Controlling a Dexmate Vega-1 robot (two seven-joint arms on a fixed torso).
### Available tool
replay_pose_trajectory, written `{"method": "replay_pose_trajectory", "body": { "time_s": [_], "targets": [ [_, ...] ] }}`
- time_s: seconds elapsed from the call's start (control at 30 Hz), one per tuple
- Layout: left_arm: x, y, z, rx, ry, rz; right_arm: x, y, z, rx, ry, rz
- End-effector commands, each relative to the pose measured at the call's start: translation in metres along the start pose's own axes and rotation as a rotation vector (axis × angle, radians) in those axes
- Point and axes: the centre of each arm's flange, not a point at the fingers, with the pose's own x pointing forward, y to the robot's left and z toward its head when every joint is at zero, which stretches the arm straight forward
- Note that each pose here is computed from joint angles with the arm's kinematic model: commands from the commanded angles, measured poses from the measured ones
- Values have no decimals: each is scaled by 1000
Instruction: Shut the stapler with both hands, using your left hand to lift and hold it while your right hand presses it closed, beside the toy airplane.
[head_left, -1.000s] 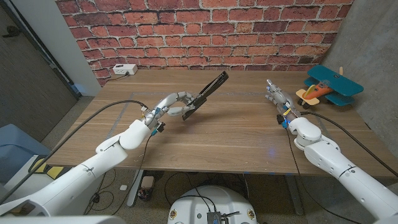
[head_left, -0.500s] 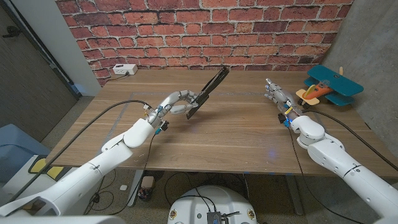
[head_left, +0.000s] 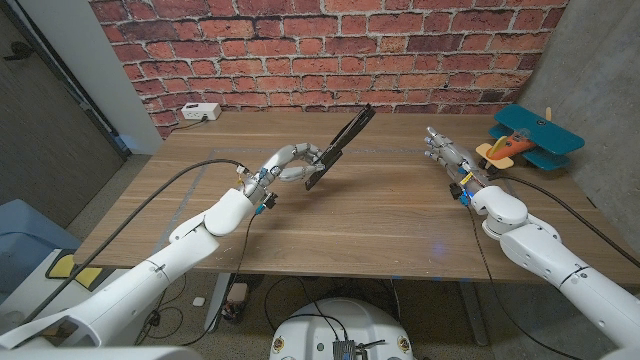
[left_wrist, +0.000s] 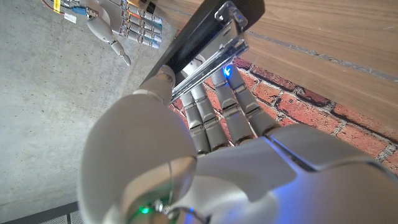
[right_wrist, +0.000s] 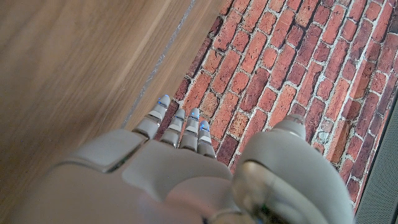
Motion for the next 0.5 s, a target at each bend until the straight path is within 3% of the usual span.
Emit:
{"method": "replay_pose_trajectory", "body": {
  "time_s": [0.03, 0.5],
  "targets": [
    [8, -10, 8, -32, -17, 8, -8, -3, 3, -5, -9, 15],
    [21, -18, 11, -49, -17, -7, -12, -1, 12, -22, -45, 67]
  ]
}}
